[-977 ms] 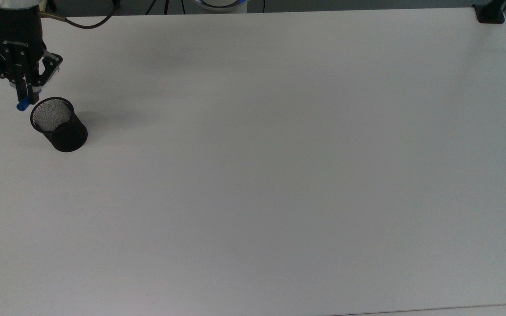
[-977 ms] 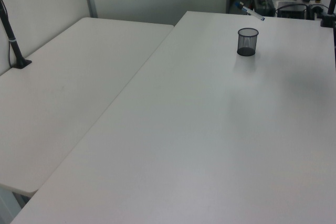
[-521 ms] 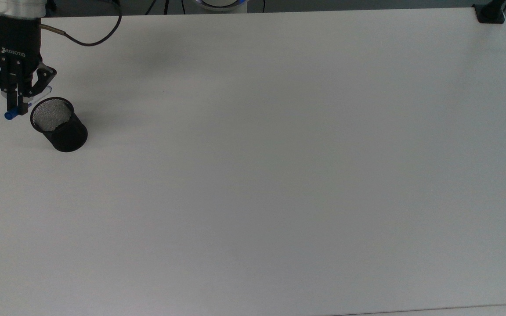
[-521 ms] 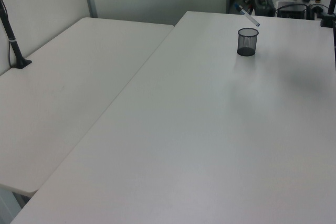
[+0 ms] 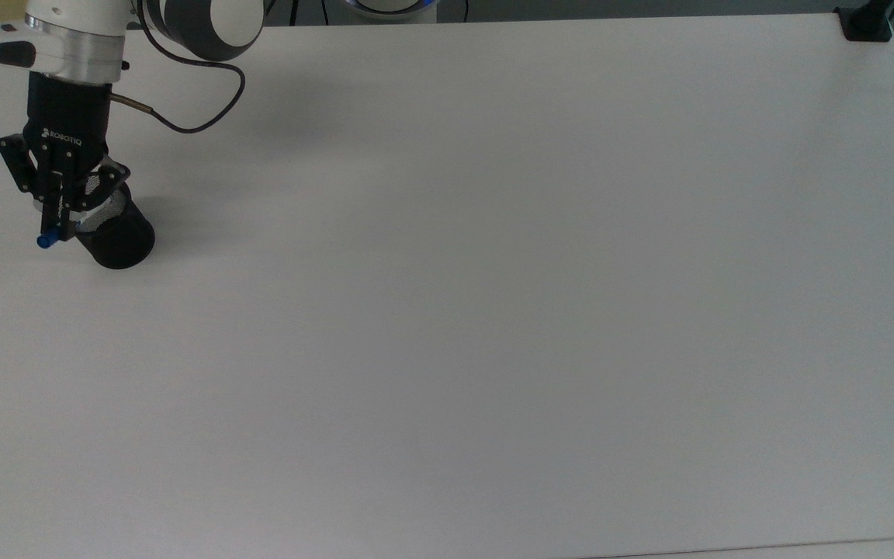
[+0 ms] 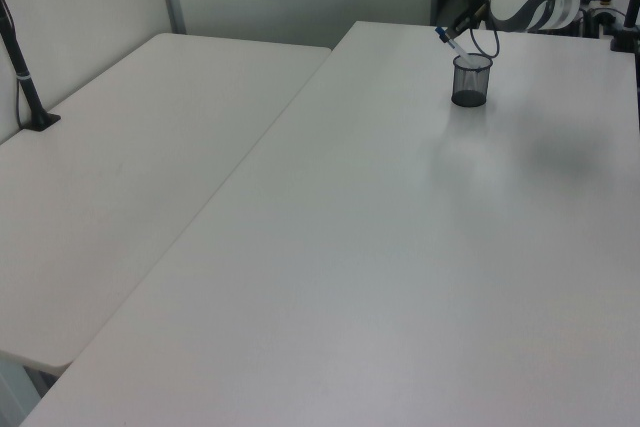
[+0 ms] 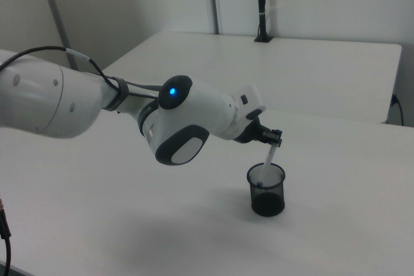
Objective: Insert the marker
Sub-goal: 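Lower the marker upright into the cup and open the gripper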
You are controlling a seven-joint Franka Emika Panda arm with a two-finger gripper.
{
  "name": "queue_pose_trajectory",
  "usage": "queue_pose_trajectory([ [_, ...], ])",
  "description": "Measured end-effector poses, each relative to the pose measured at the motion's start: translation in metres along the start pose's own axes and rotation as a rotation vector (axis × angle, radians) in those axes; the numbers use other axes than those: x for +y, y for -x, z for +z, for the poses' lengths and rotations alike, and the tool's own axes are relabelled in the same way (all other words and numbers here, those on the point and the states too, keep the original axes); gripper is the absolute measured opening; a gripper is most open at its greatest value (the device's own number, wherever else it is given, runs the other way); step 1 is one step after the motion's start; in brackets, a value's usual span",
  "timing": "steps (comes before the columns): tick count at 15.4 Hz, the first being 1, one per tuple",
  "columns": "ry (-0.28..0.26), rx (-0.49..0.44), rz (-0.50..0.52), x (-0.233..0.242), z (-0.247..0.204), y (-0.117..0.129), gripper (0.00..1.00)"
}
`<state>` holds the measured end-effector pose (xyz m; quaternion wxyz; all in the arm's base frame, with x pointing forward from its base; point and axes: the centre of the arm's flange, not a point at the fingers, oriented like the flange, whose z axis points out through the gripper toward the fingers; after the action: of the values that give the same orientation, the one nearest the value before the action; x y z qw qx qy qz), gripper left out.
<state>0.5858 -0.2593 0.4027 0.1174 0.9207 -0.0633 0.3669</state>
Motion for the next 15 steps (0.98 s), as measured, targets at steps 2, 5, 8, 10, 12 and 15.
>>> queue_pose_trajectory([
  [2,-0.005,-0.008,-0.002,-0.004,0.004,0.003,0.16],
  [5,-0.001,-0.013,-0.001,-0.004,0.006,0.01,0.16],
  [8,0.018,0.002,-0.002,-0.004,0.007,0.018,0.18],
  [10,0.02,0.003,0.0,-0.004,0.006,0.019,0.38],
  [12,0.023,0.011,0.02,-0.003,0.005,0.016,0.59],
  [15,0.021,0.035,0.054,0.0,-0.005,0.0,0.87],
])
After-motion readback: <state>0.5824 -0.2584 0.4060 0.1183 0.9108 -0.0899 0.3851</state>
